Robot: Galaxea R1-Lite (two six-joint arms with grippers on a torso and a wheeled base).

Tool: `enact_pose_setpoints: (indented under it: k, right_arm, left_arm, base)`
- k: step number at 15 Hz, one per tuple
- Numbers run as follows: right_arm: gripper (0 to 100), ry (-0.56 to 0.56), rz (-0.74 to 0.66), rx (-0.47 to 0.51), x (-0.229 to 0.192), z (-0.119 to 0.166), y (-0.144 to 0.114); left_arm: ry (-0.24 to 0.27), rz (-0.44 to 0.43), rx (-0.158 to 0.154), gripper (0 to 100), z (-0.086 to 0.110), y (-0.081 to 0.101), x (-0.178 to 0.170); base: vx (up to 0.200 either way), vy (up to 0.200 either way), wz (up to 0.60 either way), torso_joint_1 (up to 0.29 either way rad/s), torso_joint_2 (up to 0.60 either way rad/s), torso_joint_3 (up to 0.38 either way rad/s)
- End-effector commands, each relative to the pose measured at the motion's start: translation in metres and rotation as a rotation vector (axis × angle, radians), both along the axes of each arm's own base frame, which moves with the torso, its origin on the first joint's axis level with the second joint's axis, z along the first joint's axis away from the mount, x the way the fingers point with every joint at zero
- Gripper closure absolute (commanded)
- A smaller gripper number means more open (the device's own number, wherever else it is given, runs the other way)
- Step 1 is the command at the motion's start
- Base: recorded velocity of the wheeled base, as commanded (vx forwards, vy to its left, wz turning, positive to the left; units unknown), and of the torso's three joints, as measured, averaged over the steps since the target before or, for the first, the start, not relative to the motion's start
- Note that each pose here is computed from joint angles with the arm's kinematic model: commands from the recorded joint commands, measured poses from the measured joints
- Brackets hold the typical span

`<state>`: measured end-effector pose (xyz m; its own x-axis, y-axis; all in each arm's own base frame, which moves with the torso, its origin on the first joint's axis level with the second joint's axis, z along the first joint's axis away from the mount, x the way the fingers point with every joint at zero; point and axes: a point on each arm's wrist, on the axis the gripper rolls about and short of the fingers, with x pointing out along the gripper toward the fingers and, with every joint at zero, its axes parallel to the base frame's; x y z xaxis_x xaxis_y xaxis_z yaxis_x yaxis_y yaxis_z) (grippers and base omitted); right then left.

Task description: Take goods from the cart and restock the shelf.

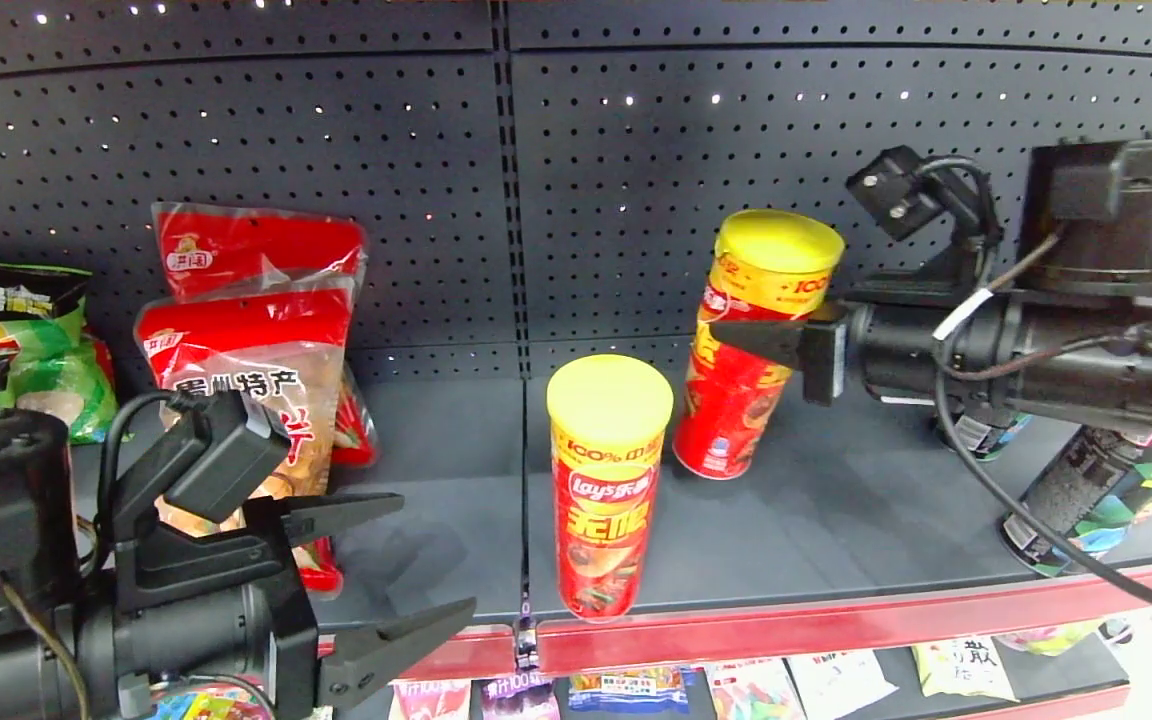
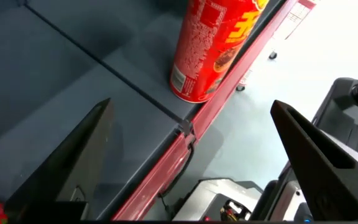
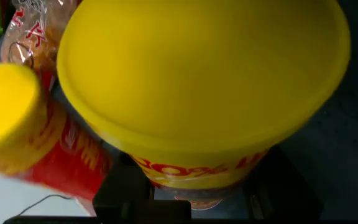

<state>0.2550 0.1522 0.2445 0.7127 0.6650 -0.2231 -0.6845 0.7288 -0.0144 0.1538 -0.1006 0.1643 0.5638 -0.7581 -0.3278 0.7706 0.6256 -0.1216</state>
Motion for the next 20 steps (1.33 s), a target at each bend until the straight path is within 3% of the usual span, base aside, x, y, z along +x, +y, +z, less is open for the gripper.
enact_pose_setpoints:
  k: [1,7,20]
  right_arm:
    - [100,0.021,0.042,-0.015,0.032,-0.023,0.028]
    - [100,0.030,0.079,-0.020,0.051,-0.038,0.052]
    - [100,0.023,0.080,-0.014,0.070,-0.041,0.065]
  left_arm:
    - [-0.005,0.006,-0.003,0,0.001,0.002,-0.001]
    - [-0.005,0.020,-0.003,0,0.000,0.006,-0.003]
    - [0.014,0.025,0.006,0,-0.006,0.009,-0.006]
  base:
    - [0.000,0.000,0.00,0.000,0.00,0.000]
    - [0.000,0.000,0.00,0.000,0.00,0.000]
    - [0.000,0.000,0.00,0.000,0.00,0.000]
